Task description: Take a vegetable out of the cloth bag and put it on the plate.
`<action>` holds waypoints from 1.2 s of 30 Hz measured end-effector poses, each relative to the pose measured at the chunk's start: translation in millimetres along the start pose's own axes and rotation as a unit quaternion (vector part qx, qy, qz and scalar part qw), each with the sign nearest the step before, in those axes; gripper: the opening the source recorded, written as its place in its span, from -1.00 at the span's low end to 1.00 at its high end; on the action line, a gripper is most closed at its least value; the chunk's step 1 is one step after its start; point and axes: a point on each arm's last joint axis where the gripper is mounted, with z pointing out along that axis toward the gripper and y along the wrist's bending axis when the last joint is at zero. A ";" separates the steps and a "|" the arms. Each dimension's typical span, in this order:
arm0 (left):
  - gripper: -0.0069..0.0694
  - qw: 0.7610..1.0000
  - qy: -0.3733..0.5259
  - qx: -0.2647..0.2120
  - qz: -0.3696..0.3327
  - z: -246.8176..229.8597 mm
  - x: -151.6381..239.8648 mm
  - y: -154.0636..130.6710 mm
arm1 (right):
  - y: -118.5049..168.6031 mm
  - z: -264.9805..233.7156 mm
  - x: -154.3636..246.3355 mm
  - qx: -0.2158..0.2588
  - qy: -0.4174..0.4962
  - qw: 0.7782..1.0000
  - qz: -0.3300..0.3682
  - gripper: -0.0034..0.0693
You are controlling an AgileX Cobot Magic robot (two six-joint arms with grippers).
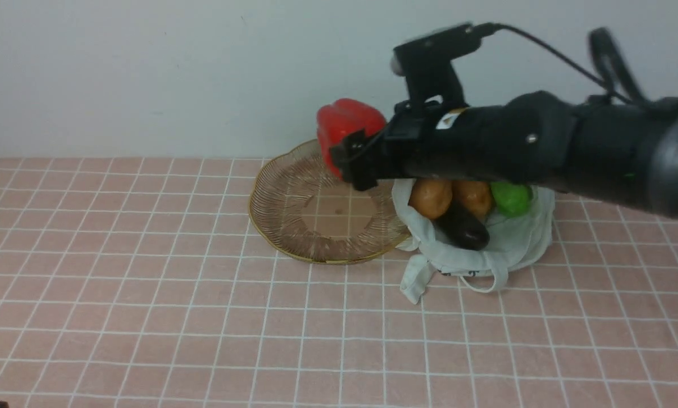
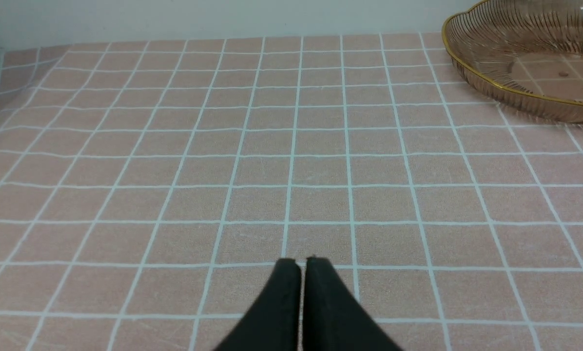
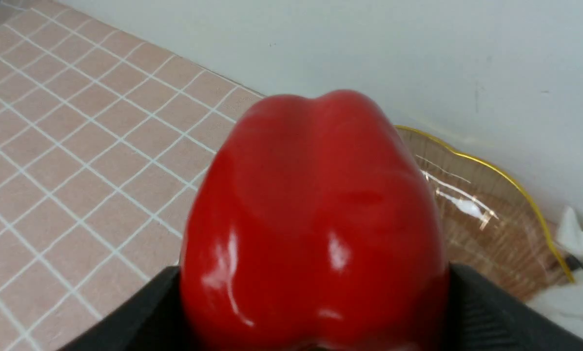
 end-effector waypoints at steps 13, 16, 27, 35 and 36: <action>-0.83 1.000 0.000 0.000 0.000 0.0 0.0 0.0 | 3.4 64.2 0.6 -0.040 0.064 0.996 -0.040 0.99; -0.83 1.000 0.000 0.000 0.000 0.0 0.0 0.0 | 6.9 42.0 -20.9 -0.051 0.063 0.995 -0.056 1.00; -0.83 1.000 0.000 0.000 0.000 0.0 0.0 0.0 | -2.1 -202.3 -136.5 -0.007 0.079 0.995 -0.066 0.38; -0.83 1.000 0.000 0.000 0.000 0.0 0.0 0.0 | 2.7 -366.1 -92.7 0.058 0.003 0.998 -0.025 -0.74; -0.83 1.000 0.000 0.000 0.000 0.0 0.0 0.0 | 4.5 -373.8 -72.4 0.056 0.001 0.998 -0.024 -0.83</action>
